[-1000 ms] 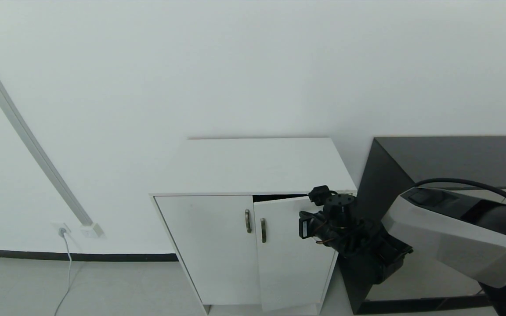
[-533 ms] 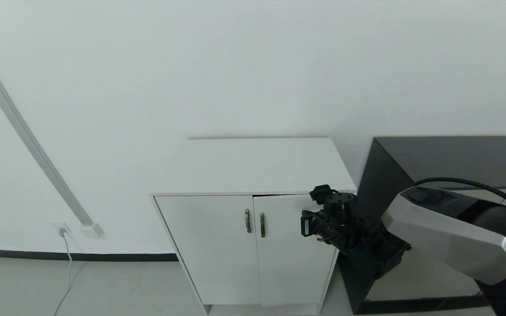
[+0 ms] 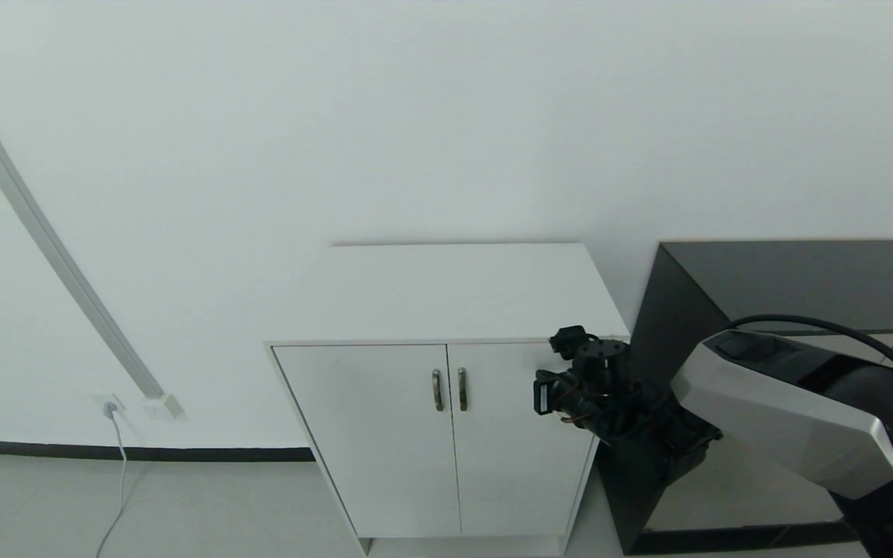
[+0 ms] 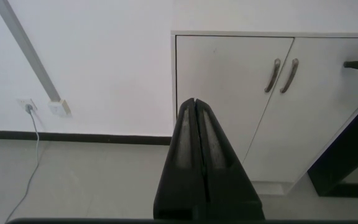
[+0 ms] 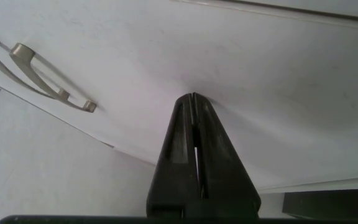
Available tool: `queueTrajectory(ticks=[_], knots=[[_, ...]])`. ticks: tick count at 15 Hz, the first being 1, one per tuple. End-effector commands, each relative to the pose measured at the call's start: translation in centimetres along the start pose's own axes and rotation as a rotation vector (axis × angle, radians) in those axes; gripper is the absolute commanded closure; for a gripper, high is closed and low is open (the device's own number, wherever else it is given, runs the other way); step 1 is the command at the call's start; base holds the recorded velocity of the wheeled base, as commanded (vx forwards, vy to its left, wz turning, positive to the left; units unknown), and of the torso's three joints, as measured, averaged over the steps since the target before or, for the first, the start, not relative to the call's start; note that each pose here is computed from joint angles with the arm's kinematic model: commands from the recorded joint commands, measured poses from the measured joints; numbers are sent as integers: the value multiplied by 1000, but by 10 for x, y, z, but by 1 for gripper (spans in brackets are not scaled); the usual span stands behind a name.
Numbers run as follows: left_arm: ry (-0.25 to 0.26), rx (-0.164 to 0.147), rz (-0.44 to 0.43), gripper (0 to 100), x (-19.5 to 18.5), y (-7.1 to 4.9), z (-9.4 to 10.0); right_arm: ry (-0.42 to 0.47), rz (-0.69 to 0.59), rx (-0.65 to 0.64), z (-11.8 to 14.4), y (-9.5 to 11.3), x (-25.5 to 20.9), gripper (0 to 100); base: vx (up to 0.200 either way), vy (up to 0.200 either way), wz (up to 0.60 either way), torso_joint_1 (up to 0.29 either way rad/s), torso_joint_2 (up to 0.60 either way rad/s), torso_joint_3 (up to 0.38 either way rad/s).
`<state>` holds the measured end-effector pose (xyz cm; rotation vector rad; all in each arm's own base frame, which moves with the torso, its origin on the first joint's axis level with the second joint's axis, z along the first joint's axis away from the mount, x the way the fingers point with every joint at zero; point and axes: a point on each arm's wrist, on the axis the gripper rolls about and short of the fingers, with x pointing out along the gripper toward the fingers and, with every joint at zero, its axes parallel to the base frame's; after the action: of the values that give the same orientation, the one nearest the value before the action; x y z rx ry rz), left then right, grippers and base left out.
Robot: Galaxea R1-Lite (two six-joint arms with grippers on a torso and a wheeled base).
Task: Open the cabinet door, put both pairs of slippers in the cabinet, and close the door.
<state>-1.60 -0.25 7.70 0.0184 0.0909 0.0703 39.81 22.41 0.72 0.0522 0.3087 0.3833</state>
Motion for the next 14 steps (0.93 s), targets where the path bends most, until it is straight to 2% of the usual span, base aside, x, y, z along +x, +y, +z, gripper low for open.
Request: queueTrajectory(ticks=[1,5,8,10,11,12,14], knots=[[0,0,1,100,0,0,0,0,-4,2,-1,-2,1,100,0,0,0,0,0,0],[2,0,1,100,0,0,0,3,-5,0,-1,-2,0,100,0,0,0,0,0,0],[0,0,1,100,0,0,0,-17,-22,2,15,0,-25,100,0,0,0,0,0,0],[0,0,1,100,0,0,0,-95,-17,9,43,5,-64,100,0,0,0,0,0,0],[2,0,1,100,0,0,0,-107,-16,11,49,5,-71,100,0,0,0,0,0,0],[2,0,1,100,0,0,0,-125,-14,15,62,4,-96,100,0,0,0,0,0,0],[2,0,1,100,0,0,0,-129,-51,17,72,-2,-146,100,0,0,0,0,0,0]])
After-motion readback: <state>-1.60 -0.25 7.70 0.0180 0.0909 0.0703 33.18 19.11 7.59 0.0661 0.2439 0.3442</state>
